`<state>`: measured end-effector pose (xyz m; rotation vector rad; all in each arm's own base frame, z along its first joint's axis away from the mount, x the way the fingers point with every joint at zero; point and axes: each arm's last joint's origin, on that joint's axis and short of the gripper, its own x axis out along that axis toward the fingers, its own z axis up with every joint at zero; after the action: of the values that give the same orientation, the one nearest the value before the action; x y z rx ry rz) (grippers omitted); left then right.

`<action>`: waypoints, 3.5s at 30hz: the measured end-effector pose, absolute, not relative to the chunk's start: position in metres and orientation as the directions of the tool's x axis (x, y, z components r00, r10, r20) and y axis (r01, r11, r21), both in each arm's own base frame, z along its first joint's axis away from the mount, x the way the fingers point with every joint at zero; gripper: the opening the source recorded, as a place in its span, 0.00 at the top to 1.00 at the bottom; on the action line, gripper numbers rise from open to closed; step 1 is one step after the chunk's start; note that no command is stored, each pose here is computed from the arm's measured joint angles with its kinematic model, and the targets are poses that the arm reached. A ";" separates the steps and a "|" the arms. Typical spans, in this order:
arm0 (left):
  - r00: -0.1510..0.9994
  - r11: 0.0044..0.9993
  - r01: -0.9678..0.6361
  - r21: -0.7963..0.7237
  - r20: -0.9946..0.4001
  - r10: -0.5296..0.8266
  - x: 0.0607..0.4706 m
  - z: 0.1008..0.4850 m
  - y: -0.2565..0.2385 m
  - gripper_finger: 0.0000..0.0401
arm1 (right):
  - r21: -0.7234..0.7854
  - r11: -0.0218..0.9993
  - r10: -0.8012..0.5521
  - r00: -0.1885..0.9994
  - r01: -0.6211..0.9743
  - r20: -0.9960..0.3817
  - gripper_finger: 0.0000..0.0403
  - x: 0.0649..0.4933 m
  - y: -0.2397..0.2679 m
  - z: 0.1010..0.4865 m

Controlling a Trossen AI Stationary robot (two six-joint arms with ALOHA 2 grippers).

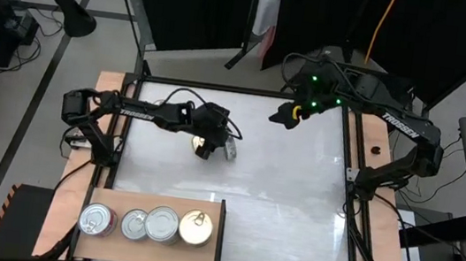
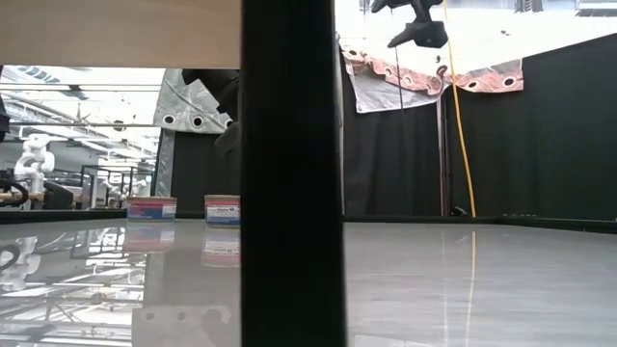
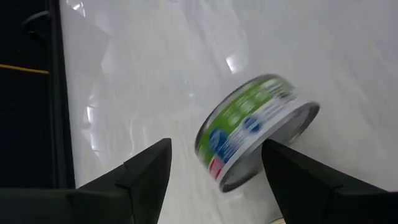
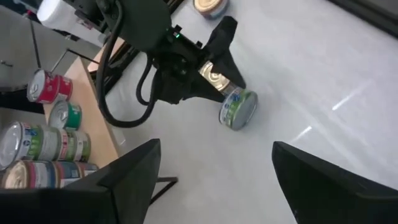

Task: Stack canned seafood by type on shelf
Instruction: Stack the green white tuna can on top of the other green white tuna cans on the shelf

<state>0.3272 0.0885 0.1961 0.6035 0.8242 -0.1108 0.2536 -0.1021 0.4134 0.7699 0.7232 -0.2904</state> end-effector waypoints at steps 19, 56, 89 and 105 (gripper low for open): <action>0.476 0.990 0.063 0.125 -0.876 0.080 0.303 0.227 0.075 0.37 | 0.672 0.282 -0.086 0.716 0.685 -0.693 0.26 0.306 -0.041 0.304; 0.609 0.794 -0.590 -0.146 -0.726 0.320 0.175 0.342 0.049 0.38 | 0.324 0.376 -0.290 0.442 0.868 -0.849 0.54 0.417 -0.083 0.192; 0.993 0.602 0.054 -0.797 0.105 0.050 0.199 0.423 0.077 0.04 | 0.859 0.512 -0.073 0.996 -0.006 0.050 0.72 0.336 -0.027 0.439; 0.993 0.578 0.120 -0.807 0.100 -0.066 0.203 0.423 0.062 0.10 | 0.851 0.525 -0.139 0.988 0.021 0.062 0.71 0.342 -0.028 0.435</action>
<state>0.2027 0.0621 0.4228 -0.9481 -0.0611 -0.1090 0.3423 -0.0281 0.4352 1.0143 -0.1275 -0.0958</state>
